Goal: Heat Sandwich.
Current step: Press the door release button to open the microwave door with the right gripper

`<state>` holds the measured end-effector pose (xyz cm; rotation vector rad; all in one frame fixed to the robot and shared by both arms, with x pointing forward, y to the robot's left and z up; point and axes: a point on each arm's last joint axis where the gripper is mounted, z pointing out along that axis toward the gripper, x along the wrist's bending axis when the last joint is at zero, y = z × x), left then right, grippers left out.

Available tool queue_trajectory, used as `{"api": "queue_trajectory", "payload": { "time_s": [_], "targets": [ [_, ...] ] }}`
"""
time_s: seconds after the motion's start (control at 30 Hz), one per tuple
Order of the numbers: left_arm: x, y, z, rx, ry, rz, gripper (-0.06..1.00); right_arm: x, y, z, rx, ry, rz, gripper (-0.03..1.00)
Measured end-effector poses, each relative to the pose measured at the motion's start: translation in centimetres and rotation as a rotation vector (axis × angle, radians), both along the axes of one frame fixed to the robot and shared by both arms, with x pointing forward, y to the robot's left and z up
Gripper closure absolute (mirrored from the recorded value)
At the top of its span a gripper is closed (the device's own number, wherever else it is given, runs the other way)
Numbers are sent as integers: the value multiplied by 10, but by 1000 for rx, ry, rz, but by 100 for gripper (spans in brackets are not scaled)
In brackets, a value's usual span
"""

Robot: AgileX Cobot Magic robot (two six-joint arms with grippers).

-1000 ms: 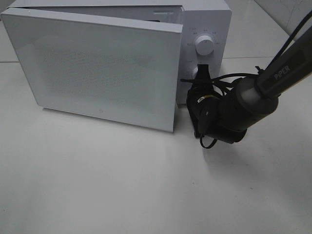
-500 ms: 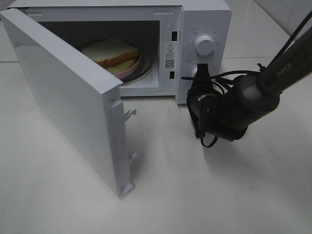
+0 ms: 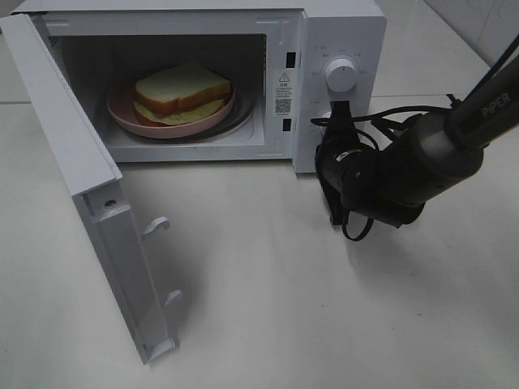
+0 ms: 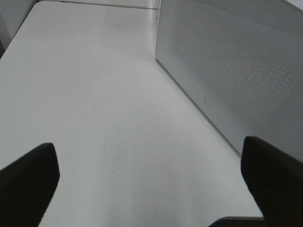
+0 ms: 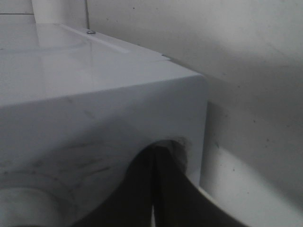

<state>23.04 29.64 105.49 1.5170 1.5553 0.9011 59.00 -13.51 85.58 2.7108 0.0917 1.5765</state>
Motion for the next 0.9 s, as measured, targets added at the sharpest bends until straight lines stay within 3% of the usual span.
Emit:
{"api": "queue_trajectory", "payload": {
  "time_s": [0.53, 0.9],
  "targets": [
    [0, 0, 0, 0, 0, 0, -4, -44, 6, 14, -6, -18, 41, 95],
    [0, 0, 0, 0, 0, 0, -4, -87, 3, 41, -25, 36, 172, 95]
  ]
}}
